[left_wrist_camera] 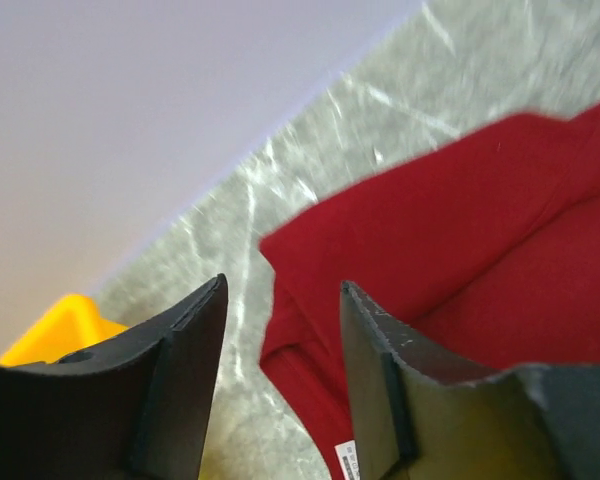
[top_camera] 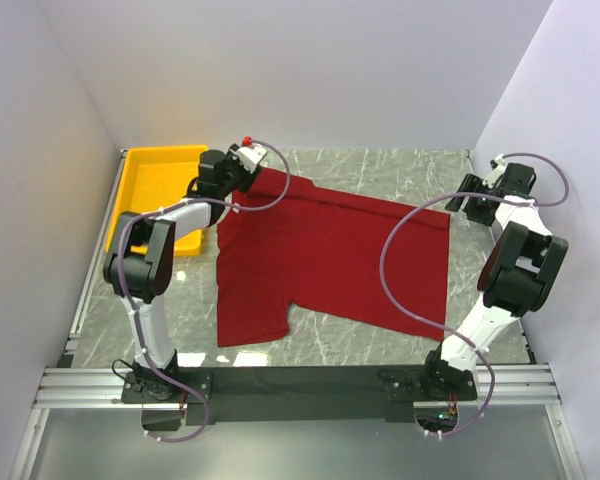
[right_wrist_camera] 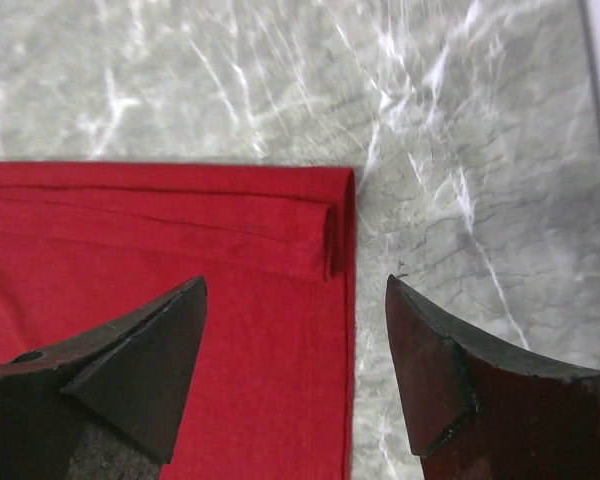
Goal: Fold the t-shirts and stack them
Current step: Fold the tshirt
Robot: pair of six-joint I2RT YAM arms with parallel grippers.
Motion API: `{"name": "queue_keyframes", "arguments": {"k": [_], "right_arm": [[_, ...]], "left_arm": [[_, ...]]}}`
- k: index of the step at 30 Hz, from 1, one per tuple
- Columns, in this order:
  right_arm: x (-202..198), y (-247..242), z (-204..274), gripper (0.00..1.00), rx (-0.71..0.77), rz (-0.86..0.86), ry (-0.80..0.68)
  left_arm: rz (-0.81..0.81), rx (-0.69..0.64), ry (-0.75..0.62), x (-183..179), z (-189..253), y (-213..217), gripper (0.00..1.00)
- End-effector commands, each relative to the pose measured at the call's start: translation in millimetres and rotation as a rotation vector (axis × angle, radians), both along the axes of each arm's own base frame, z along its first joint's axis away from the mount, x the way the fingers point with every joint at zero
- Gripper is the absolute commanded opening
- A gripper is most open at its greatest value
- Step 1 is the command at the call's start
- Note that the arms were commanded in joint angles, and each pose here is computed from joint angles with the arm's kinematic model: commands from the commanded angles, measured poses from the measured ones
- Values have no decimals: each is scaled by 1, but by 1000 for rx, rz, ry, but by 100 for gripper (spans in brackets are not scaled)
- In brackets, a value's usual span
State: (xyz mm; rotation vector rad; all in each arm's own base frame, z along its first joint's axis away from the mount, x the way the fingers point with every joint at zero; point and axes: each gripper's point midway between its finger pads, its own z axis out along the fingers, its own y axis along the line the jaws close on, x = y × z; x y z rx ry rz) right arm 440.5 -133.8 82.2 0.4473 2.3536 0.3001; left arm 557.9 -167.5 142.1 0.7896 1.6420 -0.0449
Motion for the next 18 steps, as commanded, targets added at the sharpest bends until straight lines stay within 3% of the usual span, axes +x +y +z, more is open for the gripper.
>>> {"name": "queue_keyframes", "arguments": {"k": [1, 4, 8, 12, 13, 16, 18], "right_arm": [[0, 1, 35, 79, -44, 53, -88], [-2, 13, 38, 78, -15, 123, -108], [-5, 31, 38, 77, 47, 224, -121], [-5, 43, 46, 77, 91, 270, -142], [-6, 45, 49, 77, 90, 273, -149], [-7, 49, 52, 77, 102, 276, -151], [-9, 52, 51, 77, 115, 280, -150]], "left_arm": [[-32, -98, -168, -10, 79, -8, 55], [-6, -137, -158, -13, 87, -5, 56], [55, -220, -35, -7, 80, -4, 62], [175, -429, 142, 27, 76, -2, 66], [232, -503, 282, 28, 57, 2, 68], [287, -681, 484, 56, 35, 7, 73], [304, -781, 549, 72, 20, 15, 77]]}}
